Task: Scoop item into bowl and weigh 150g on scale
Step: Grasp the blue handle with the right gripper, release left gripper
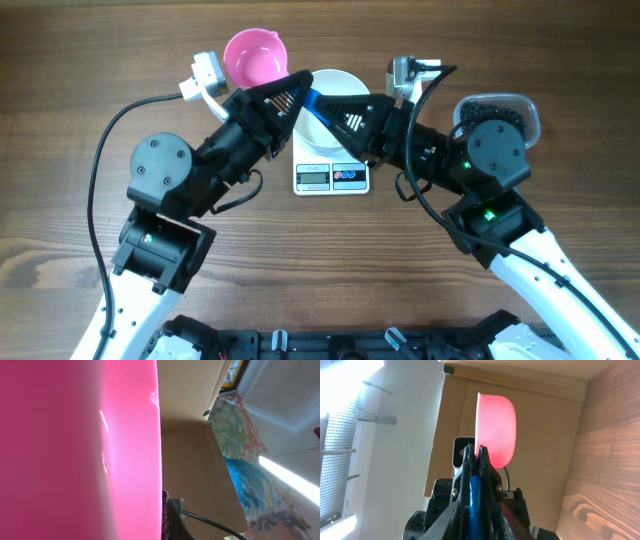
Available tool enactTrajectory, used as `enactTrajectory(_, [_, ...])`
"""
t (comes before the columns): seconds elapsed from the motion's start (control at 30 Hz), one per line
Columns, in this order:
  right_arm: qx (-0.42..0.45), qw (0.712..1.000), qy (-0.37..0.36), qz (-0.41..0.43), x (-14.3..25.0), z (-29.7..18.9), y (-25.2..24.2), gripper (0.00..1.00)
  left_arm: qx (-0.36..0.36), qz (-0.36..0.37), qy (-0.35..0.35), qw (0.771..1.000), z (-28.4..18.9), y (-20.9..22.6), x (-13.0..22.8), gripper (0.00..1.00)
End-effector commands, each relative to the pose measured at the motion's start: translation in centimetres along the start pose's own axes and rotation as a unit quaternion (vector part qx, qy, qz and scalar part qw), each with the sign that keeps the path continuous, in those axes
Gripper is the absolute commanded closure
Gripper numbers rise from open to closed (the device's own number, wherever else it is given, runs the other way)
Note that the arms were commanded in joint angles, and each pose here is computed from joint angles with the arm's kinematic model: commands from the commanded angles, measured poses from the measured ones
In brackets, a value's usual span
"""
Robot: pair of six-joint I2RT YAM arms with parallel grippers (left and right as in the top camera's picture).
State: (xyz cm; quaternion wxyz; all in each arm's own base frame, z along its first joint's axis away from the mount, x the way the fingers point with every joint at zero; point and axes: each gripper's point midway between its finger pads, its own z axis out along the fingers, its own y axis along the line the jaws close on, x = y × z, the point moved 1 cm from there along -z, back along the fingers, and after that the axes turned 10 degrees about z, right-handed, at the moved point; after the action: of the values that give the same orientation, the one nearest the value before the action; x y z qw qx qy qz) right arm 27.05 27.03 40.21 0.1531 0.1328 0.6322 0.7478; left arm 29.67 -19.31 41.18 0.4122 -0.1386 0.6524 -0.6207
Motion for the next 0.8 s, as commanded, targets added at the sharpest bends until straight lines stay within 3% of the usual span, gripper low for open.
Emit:
enactTrajectory(0.0, [-0.003,1.000,0.014,0.000,0.3,0.1,0.4,0.78,0.005,0.004,-0.008,1.000,-0.2,-0.6,-0.5,0.96])
enactTrajectory(0.1, [-0.003,1.000,0.016,0.000,0.4,0.1,0.4,0.82,0.005,0.004,-0.008,1.000,-0.2,-0.6,-0.5,0.96])
enactTrajectory(0.2, [-0.003,1.000,0.016,-0.001,0.4,0.1,0.4,0.95,0.006,0.004,-0.008,1.000,-0.2,-0.6,-0.5,0.89])
enactTrajectory(0.33, [-0.001,1.000,0.007,-0.004,0.1,0.1,0.3,0.96,0.005,0.004,-0.008,1.000,-0.2,-0.5,-0.5,0.86])
enactTrajectory(0.37, [-0.001,1.000,0.006,-0.008,0.0,0.1,0.3,0.96,0.005,0.004,-0.008,1.000,-0.2,-0.5,-0.5,0.81])
enactTrajectory(0.4, [-0.002,1.000,-0.004,-0.027,-0.3,0.1,0.3,0.96,0.005,0.005,-0.008,1.000,-0.2,-0.5,-0.5,0.38])
enactTrajectory(0.47, [0.009,0.998,-0.034,-0.044,-1.6,-0.2,-0.1,0.95,0.006,0.032,0.005,0.999,-0.2,-0.5,0.0,0.05])
enactTrajectory(0.5, [0.021,0.997,-0.049,-0.052,-2.5,-0.5,-0.6,0.95,0.002,0.047,0.012,0.999,-0.2,-0.3,0.3,0.00])
enactTrajectory(0.6, [0.053,0.992,-0.094,-0.068,-5.5,-2.4,-1.6,0.95,-0.043,0.052,0.035,0.997,-0.3,2.0,1.2,0.00])
enactTrajectory(0.77, [0.168,0.965,-0.172,-0.107,-9.3,-8.0,-2.3,0.96,-0.141,0.143,0.106,0.974,-1.8,7.2,3.6,0.00])
